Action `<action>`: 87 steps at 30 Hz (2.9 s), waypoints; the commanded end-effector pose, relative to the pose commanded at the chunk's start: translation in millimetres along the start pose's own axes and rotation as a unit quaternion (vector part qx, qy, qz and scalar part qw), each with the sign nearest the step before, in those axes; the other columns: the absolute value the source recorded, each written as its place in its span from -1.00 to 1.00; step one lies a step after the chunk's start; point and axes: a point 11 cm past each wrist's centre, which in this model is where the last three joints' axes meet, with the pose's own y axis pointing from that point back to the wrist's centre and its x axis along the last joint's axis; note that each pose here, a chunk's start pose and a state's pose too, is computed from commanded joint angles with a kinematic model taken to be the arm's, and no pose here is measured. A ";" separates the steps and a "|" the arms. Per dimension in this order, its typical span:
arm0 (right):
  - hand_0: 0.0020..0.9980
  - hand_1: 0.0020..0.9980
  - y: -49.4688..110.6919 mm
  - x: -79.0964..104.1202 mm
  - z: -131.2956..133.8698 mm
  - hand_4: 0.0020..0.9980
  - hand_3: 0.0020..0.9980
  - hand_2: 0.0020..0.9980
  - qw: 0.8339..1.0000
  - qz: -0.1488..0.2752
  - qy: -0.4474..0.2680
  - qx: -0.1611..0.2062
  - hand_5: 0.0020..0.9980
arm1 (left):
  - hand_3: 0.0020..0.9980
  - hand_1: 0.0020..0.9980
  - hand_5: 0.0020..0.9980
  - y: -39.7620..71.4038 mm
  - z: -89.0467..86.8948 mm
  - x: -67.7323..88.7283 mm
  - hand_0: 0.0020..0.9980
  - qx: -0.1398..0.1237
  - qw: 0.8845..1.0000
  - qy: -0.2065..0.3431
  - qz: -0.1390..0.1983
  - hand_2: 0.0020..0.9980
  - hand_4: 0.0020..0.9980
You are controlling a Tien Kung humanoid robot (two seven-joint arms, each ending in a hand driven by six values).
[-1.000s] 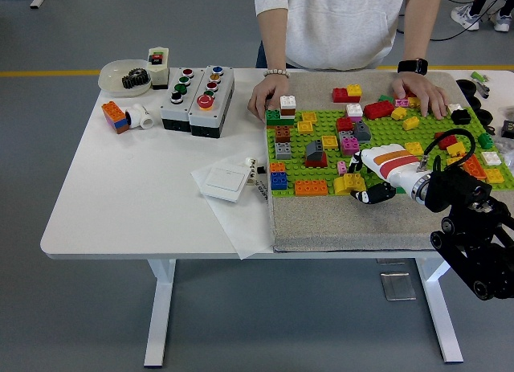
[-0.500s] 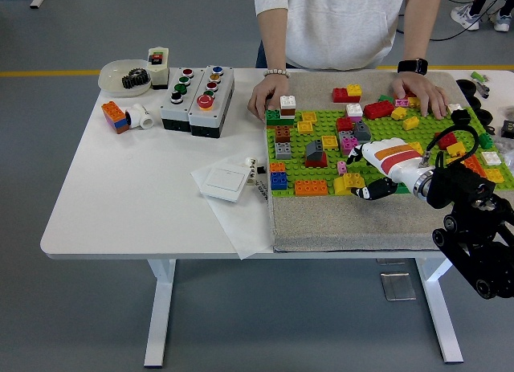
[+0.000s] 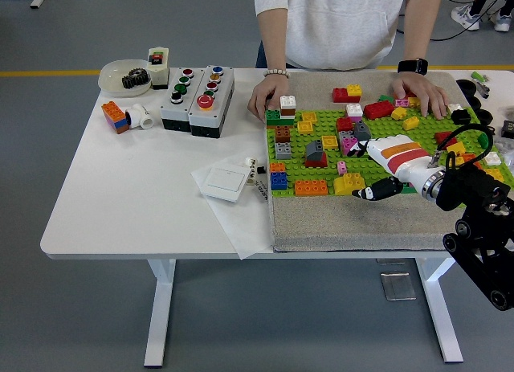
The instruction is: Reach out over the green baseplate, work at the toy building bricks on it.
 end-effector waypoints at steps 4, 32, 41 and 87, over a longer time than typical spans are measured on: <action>0.15 0.26 6.3 6.9 -6.7 0.82 0.34 0.41 1.000 0.022 0.003 0.001 -0.40 | 0.49 0.76 0.28 0.0 -1.2 0.0 0.74 0.001 1.000 0.000 0.000 0.76 0.48; 0.14 0.24 17.4 -8.8 -19.3 0.76 0.21 0.37 1.000 0.000 -0.006 0.016 -0.35 | 0.49 0.76 0.28 0.1 -5.7 1.3 0.74 0.007 1.000 -0.009 0.000 0.76 0.48; 0.16 0.25 19.9 -11.7 -18.0 0.74 0.26 0.40 1.000 -0.003 -0.008 0.015 -0.29 | 0.49 0.76 0.29 0.1 -5.4 1.3 0.74 0.006 1.000 -0.008 0.000 0.76 0.48; 0.19 0.27 19.3 -14.3 -21.7 0.76 0.29 0.41 0.999 -0.017 -0.032 0.021 -0.28 | 0.49 0.75 0.29 0.1 -2.3 0.4 0.73 0.002 1.000 -0.004 -0.001 0.76 0.48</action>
